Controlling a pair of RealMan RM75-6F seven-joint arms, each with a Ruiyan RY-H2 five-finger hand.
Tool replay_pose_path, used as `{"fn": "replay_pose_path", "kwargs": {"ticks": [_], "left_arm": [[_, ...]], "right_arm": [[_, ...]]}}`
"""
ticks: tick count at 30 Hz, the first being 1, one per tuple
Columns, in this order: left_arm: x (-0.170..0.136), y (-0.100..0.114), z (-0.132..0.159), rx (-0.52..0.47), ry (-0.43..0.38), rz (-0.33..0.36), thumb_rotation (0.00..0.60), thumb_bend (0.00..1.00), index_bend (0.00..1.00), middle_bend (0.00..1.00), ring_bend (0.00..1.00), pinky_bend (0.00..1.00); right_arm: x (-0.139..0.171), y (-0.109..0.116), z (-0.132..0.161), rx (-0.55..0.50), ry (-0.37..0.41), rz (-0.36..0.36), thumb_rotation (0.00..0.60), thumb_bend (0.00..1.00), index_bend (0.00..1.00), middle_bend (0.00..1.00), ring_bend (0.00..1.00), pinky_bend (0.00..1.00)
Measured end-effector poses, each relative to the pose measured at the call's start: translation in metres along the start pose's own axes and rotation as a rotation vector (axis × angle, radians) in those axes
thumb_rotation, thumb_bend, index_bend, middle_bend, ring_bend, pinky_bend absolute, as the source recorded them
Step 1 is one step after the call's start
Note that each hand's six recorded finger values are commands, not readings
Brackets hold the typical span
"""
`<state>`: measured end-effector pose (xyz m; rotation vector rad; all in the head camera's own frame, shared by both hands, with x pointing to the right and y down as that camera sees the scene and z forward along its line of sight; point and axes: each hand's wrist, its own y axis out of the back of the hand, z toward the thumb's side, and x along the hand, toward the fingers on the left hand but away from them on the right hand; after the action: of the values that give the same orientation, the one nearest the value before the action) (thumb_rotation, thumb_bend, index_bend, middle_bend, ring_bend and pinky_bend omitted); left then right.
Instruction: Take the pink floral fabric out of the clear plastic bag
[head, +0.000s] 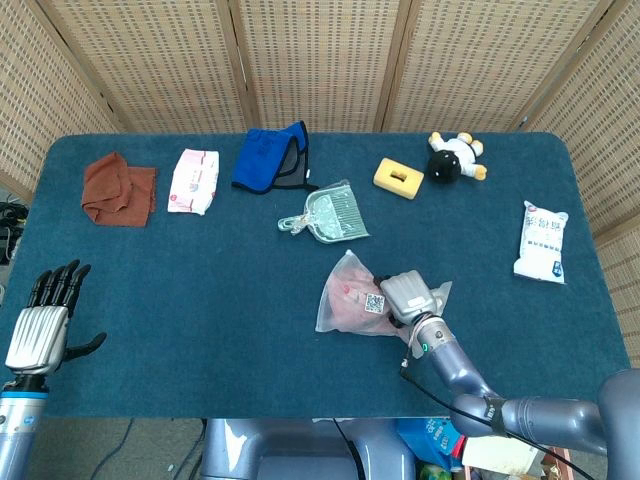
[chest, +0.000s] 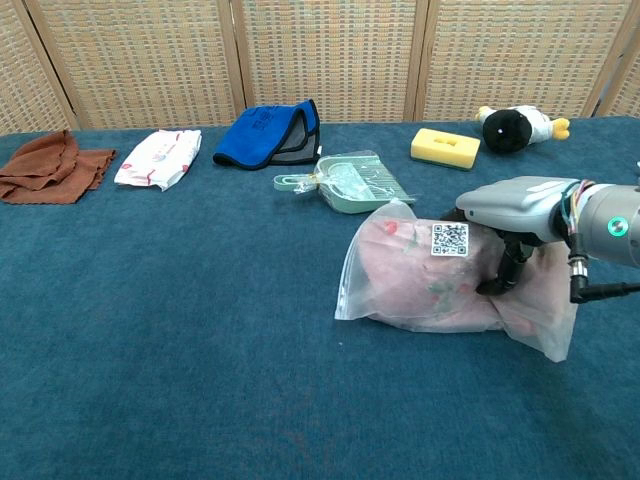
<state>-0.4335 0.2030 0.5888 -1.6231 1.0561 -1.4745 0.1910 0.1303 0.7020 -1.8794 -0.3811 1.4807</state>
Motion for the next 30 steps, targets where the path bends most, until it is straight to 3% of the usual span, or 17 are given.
{"fn": "replay_pose_path", "kwargs": {"ticks": [9, 14, 17, 22, 30], "left_arm": [[0.023, 0.009, 0.014, -0.001, -0.076, 0.03, 0.6, 0.21, 0.0, 0.0, 0.0, 0.0], [0.05, 0.019, 0.037, 0.014, -0.187, 0.028, 0.6, 0.21, 0.03, 0.0, 0.0, 0.0], [0.068, 0.023, 0.057, 0.028, -0.269, 0.014, 0.6, 0.21, 0.12, 0.0, 0.0, 0.0], [0.093, 0.029, 0.09, 0.042, -0.374, 0.018, 0.6, 0.21, 0.24, 0.0, 0.0, 0.0], [0.115, 0.029, 0.139, -0.086, -0.455, -0.054, 0.6, 0.21, 0.32, 0.0, 0.0, 0.0]], "right_arm": [[0.009, 0.031, 0.015, -0.215, 0.206, -0.118, 0.6, 1.0, 0.48, 0.55, 0.61, 0.71], [0.01, 0.064, 0.026, -0.316, 0.29, -0.152, 0.6, 1.0, 0.48, 0.55, 0.61, 0.71], [0.009, 0.081, 0.04, -0.325, 0.333, -0.164, 0.6, 1.0, 0.48, 0.56, 0.61, 0.71], [0.007, 0.088, 0.057, -0.306, 0.362, -0.17, 0.6, 1.0, 0.49, 0.56, 0.62, 0.71], [0.003, 0.084, 0.076, -0.28, 0.376, -0.164, 0.6, 1.0, 0.49, 0.56, 0.62, 0.71]]}}
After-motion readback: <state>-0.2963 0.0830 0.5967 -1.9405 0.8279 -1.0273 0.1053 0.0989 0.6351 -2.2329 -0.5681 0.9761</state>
